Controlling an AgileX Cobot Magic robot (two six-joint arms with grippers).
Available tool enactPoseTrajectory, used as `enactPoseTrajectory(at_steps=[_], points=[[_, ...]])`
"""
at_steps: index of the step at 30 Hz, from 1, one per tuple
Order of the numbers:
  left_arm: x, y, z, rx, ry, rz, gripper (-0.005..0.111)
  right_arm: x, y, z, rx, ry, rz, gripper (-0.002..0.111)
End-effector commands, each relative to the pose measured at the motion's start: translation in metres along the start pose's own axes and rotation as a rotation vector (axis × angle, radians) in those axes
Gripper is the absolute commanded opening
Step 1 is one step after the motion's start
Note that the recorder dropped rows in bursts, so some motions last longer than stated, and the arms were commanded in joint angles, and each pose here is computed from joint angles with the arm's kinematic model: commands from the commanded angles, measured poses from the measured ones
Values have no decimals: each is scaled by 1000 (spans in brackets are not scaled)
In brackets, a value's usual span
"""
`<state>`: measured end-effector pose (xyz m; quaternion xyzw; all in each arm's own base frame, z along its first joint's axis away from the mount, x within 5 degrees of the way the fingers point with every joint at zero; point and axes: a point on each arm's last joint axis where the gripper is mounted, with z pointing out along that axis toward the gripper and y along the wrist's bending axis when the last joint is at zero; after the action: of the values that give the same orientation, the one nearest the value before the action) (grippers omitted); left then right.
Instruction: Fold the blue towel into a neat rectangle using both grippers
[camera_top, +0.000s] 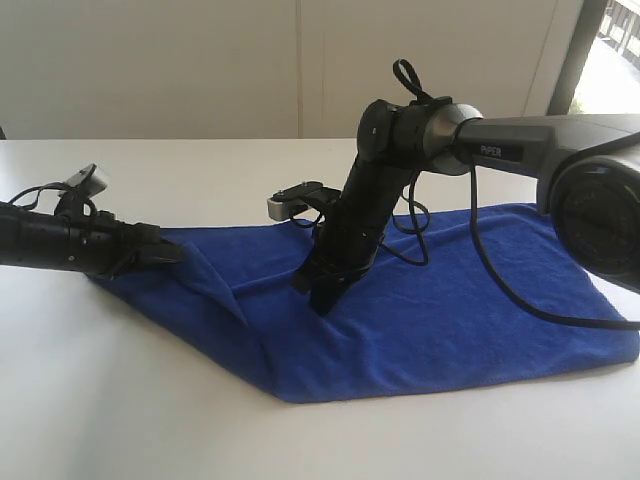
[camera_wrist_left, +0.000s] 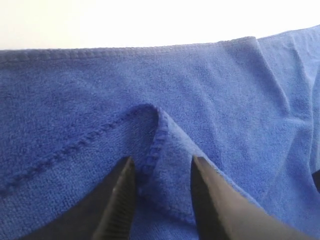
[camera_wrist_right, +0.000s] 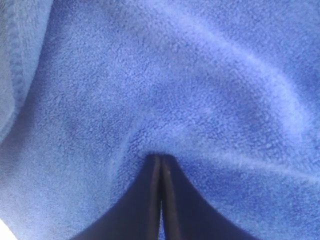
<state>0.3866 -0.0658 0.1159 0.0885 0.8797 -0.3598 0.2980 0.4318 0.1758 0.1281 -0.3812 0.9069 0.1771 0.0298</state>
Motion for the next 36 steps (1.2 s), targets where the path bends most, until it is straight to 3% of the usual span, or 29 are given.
enactPoseTrajectory(at_steps=[1,7,15,21,22,24,27,28,36], points=[[-1,-6,3,29,-6,-8,41,4,-4,10,18,40,-15,0],[3,-15,13,6,17,21,38,4,-4,10,18,40,-15,0],[2,-15,14,-11,16,19,0,4,-4,10,14,45,-15,0],[-4,-24,7,13,2,59,0,4,-4,10,14,45,-15,0],[-8,-28,3,15,-13,113,1,4,-4,10,14,45,-15,0],[-17,-35,-4,3,-44,244,17,4,-4,10,14,45,-15,0],[-19,-30,-4,-55,-42,257,52,4,-4,10,15,43,-15,0],[-18,-28,-3,-59,-38,254,56,4,-4,10,15,43,-15,0],[-5,-15,10,-49,9,184,58,4,-4,10,15,43,-15,0]])
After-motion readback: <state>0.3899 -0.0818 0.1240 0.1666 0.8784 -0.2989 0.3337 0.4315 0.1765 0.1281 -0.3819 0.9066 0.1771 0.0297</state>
